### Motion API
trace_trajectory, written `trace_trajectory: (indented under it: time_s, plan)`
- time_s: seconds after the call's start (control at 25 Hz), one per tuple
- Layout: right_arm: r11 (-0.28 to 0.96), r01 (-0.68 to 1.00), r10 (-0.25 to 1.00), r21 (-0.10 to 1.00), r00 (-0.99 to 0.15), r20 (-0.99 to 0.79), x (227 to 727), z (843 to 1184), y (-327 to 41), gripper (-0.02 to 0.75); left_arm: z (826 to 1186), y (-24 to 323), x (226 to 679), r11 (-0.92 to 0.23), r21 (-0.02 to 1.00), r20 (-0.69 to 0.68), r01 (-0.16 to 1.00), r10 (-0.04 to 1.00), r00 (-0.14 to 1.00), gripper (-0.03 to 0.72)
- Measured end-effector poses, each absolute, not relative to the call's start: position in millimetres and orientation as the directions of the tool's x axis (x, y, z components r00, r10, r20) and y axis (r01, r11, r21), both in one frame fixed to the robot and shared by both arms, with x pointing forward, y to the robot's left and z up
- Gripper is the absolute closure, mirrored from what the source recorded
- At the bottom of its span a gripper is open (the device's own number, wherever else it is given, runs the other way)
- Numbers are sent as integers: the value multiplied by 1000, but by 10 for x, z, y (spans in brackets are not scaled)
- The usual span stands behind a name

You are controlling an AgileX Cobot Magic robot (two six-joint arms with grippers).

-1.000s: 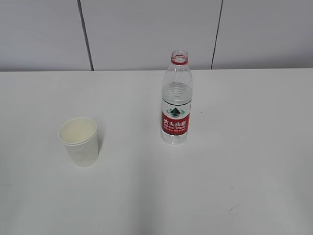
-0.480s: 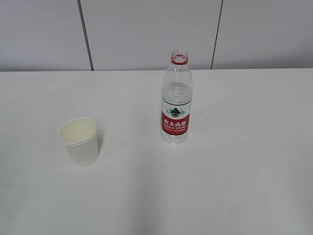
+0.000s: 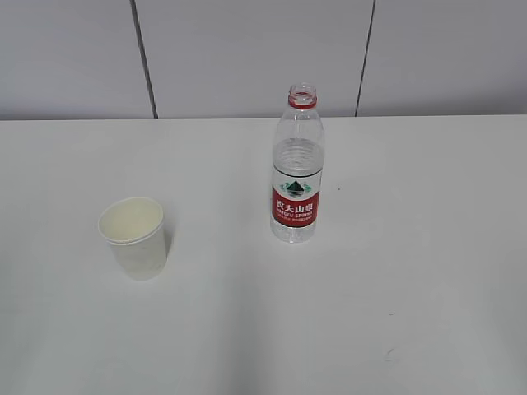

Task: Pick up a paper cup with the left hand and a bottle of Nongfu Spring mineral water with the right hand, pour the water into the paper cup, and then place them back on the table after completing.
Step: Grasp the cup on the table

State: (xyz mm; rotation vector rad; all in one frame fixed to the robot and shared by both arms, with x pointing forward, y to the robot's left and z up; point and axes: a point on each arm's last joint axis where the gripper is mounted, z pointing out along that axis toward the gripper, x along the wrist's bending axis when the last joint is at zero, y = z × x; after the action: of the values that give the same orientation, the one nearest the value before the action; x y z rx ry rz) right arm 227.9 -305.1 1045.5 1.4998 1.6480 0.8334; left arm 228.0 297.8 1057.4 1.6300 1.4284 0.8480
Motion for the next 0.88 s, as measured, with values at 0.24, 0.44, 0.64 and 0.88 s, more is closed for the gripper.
trace_trajectory:
  time_s: [0.24,0.44,0.64,0.88]
  plan:
    - [104,510,994,854,-38,-98,2279,10455,-3051,150,10574,2978,2280,-51,886,-16,460,990,141,440]
    - [104,510,994,854,-38,-98,2279,10455,-3051,150,10574,2978,2280,-51,886,-16,460,990,141,440]
    - [104,510,994,854,-38,-98,2279,10455,-3051,150,10574,2978,2280,-51,886,-16,460,990,141,440]
    - [104,510,994,854,-38,-98,2279,10455,-3051,150,10574,2978,2280,-51,886,-16,460,990,141,215]
